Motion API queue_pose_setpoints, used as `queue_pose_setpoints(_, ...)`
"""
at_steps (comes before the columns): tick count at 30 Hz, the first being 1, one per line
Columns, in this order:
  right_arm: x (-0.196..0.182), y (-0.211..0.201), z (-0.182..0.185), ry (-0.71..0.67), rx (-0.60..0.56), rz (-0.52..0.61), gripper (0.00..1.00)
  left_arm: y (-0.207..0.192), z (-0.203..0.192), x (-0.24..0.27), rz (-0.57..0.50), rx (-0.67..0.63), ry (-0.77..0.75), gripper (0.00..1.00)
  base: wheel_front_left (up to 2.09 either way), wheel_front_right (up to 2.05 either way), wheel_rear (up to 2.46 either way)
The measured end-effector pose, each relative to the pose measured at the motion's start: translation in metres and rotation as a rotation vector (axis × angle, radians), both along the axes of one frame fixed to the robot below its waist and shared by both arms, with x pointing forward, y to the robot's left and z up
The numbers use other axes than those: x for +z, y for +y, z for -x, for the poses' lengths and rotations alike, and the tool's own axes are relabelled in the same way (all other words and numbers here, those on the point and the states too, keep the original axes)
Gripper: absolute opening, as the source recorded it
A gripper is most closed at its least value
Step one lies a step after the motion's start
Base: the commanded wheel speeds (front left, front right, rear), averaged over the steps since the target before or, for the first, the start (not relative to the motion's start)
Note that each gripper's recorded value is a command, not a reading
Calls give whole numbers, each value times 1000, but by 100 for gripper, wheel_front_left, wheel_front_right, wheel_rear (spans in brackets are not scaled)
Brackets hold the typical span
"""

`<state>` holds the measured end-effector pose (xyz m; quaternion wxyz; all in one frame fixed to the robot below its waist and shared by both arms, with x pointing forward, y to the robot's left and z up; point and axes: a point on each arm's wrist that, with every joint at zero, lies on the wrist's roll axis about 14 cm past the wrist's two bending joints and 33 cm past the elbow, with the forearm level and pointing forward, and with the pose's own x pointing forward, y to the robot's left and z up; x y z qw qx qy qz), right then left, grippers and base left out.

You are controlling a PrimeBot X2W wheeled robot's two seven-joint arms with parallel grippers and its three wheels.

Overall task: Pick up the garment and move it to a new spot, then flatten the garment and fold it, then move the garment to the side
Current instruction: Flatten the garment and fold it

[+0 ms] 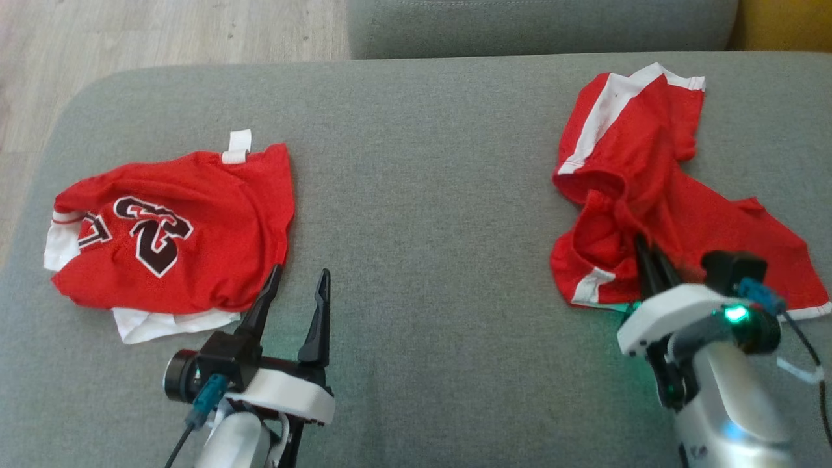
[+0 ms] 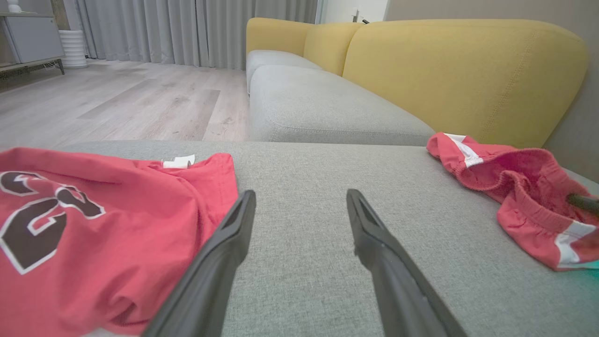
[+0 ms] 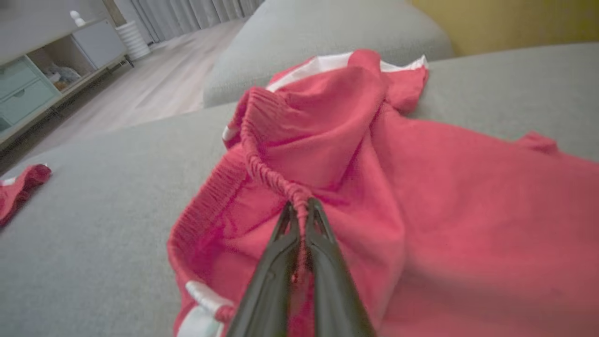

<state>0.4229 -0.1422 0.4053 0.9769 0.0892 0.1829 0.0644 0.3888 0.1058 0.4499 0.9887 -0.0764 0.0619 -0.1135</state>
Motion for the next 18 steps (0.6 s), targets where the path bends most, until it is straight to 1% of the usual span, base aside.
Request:
queue_pose_setpoints(3, 18, 9, -13, -65, 22, -8, 0, 0, 0, 0, 0, 2, 2, 100, 0, 0, 0)
queue_pose_setpoints(10, 52, 52, -32, -175, 168, 26, 0, 4, 2, 0, 2, 11, 3, 100, 0, 0, 0)
queue_pose_setpoints(15, 59, 88, -40, -194, 305, 109, 0, 13, 3, 1, -2, 37, 0, 100, 0, 0, 0)
queue_pose_setpoints(18, 54, 109, -41, -182, 381, 147, 0, 20, 2, 2, -4, 56, -3, 100, 0, 0, 0)
